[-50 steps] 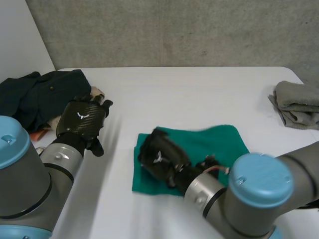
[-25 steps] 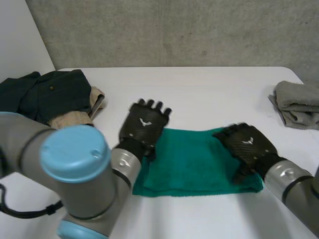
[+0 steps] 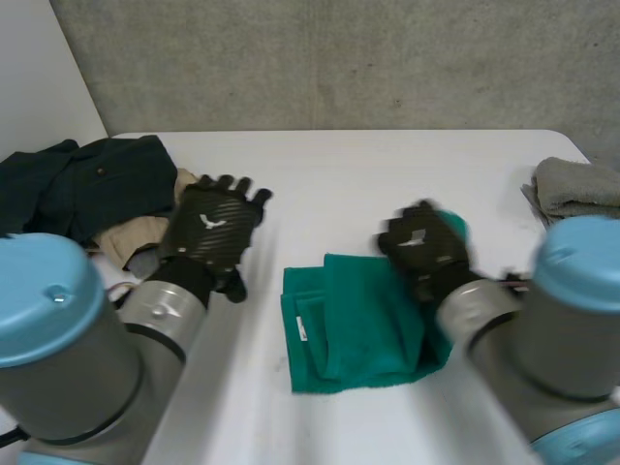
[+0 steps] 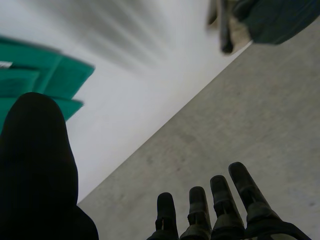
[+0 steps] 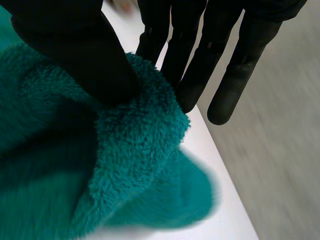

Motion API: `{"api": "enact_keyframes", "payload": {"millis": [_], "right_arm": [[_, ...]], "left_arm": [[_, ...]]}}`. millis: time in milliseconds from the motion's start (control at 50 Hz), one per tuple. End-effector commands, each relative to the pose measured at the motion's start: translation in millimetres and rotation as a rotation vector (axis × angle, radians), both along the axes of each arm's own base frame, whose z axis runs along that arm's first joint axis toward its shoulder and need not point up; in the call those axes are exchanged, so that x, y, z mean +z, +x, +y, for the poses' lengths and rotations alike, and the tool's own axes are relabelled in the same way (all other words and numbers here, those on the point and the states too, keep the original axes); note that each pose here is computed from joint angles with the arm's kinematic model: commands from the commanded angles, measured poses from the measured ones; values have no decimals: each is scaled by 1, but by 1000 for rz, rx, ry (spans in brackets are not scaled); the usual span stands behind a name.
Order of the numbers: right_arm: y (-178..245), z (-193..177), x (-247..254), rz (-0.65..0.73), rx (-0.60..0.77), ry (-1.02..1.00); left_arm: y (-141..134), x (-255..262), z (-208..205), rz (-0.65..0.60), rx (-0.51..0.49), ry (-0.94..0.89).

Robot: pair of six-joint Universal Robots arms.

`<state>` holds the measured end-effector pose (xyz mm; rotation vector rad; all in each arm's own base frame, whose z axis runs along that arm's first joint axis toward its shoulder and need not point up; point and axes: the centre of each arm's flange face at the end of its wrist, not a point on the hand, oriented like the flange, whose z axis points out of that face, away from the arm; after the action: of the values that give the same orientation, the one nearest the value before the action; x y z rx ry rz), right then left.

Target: Fold the laundry.

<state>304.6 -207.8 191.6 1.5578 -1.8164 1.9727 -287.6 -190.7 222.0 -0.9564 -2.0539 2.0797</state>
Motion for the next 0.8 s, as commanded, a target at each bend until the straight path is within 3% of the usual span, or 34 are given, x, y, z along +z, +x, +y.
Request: {"api": "enact_keyframes", "payload": {"millis": [20,160,320,400,540,640,800], "right_arm": [[66,74,-34,50,294,46],[66,80,-39,7,294,109],[3,14,40,-404,39,215],[-20,-4,35,-457,-51,336],[-40,-16,29,-441,-127,508],[-24,-24,4,-398,-80,662],[-16,-45,-18,-365,-127,782]], "left_arm": [[22,-4,-5,-10,62,19],[19,-5,-4,-8,51,17],[-8,17,-8,94,-10,-30],[-36,19,-2,158,-82,-11],[-63,-12,4,164,-126,108],[-60,-37,12,111,-71,222],[-53,-56,24,54,-12,323]]}}
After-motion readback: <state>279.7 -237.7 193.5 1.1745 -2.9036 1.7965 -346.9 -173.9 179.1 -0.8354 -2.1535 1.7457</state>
